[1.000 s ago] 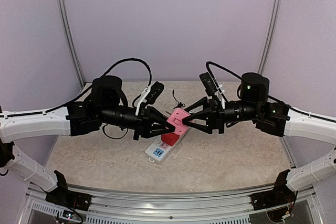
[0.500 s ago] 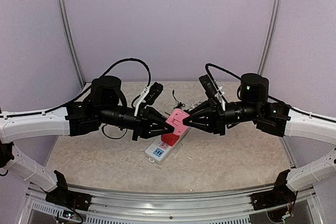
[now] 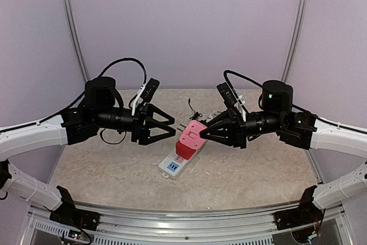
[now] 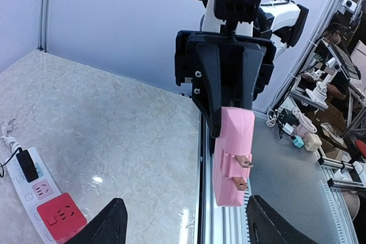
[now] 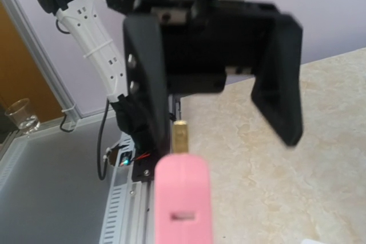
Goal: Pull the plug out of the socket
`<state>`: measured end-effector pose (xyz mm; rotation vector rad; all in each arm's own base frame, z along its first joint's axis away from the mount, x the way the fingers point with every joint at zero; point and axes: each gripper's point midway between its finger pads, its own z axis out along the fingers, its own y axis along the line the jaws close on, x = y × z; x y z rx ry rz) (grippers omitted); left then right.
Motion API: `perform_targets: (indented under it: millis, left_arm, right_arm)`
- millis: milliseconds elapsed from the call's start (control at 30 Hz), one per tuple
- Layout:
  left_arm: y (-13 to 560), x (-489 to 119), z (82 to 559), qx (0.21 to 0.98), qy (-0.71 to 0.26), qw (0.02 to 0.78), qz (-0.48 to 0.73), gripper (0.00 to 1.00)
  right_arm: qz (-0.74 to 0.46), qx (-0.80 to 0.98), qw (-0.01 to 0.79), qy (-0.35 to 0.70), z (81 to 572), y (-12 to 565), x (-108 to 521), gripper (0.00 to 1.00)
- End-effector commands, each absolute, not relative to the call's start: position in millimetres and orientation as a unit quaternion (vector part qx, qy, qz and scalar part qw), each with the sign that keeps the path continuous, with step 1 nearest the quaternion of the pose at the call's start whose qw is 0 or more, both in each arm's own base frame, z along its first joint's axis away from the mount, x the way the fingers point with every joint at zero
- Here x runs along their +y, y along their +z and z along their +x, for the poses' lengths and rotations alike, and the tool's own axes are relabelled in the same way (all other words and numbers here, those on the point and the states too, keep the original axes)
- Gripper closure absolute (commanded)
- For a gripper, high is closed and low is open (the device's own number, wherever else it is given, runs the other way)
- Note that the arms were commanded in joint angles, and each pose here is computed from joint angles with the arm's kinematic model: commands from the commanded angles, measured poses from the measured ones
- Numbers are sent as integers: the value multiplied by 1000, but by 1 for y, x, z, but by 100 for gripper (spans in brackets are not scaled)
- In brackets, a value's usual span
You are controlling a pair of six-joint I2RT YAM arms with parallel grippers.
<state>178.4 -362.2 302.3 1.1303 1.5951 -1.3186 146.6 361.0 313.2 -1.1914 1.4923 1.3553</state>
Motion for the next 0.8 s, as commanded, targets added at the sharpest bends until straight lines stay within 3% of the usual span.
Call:
perform_targets:
  millis: [0,267,767]
  left_arm:
    - [309,-356,185,628,-520,393,426,30]
    - [302,-365,194,647,-511,381,418,30]
    - [304,-383,171,619,-523,366,456,31]
  right_arm:
    - [-477,579,377,543,144,315,363,100]
    - [-478,579,374,545,144,313,364,100]
    - [-471,598,377,528,152,306,365,100]
